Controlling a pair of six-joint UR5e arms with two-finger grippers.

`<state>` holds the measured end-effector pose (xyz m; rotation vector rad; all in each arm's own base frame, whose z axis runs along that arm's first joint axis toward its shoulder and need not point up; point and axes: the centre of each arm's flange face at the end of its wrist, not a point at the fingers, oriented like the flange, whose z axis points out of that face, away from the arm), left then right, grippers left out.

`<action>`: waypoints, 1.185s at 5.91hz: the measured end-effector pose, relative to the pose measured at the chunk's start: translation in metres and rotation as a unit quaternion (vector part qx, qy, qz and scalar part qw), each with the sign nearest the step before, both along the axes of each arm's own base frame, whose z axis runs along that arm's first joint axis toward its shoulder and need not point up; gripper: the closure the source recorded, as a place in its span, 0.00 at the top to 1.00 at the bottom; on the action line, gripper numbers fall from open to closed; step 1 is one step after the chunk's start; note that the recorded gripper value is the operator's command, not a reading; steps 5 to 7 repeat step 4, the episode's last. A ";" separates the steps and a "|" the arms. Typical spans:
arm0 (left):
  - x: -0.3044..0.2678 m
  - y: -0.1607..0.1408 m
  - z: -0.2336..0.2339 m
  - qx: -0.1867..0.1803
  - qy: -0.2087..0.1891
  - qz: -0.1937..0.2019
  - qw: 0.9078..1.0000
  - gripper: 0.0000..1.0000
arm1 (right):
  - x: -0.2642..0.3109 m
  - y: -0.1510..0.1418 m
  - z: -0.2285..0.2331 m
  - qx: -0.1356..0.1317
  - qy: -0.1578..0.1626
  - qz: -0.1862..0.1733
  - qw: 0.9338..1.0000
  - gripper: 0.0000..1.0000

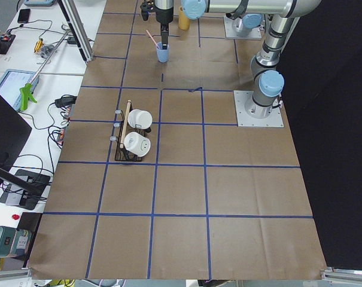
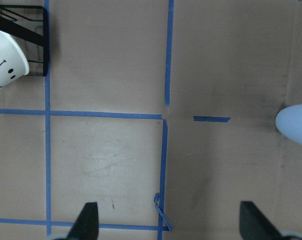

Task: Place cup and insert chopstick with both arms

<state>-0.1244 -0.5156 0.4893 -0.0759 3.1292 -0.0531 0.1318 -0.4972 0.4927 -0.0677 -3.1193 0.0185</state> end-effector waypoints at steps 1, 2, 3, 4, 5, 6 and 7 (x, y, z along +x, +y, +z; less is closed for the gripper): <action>0.000 0.000 0.000 0.000 0.000 0.000 1.000 0.99 | 0.002 0.001 0.001 0.001 -0.001 0.002 1.000 1.00; 0.000 0.000 0.000 0.000 0.000 0.000 1.000 0.99 | 0.004 0.001 0.001 0.001 -0.002 0.003 1.000 1.00; 0.000 0.000 0.000 0.000 0.000 0.000 1.000 0.99 | 0.005 0.001 0.001 0.001 -0.001 0.005 1.000 1.00; 0.000 0.000 0.000 0.000 0.000 0.000 1.000 0.99 | 0.005 0.001 0.001 0.002 -0.001 0.005 1.000 1.00; 0.000 0.000 0.000 0.000 0.000 0.000 1.000 0.99 | 0.005 0.001 0.001 0.002 -0.001 0.005 1.000 1.00; 0.000 0.000 0.000 0.000 0.000 0.000 1.000 0.99 | 0.005 0.001 0.001 0.002 -0.001 0.005 1.000 1.00; 0.000 0.000 0.000 0.000 0.000 0.000 1.000 0.99 | 0.005 0.001 0.001 0.002 -0.001 0.005 1.000 1.00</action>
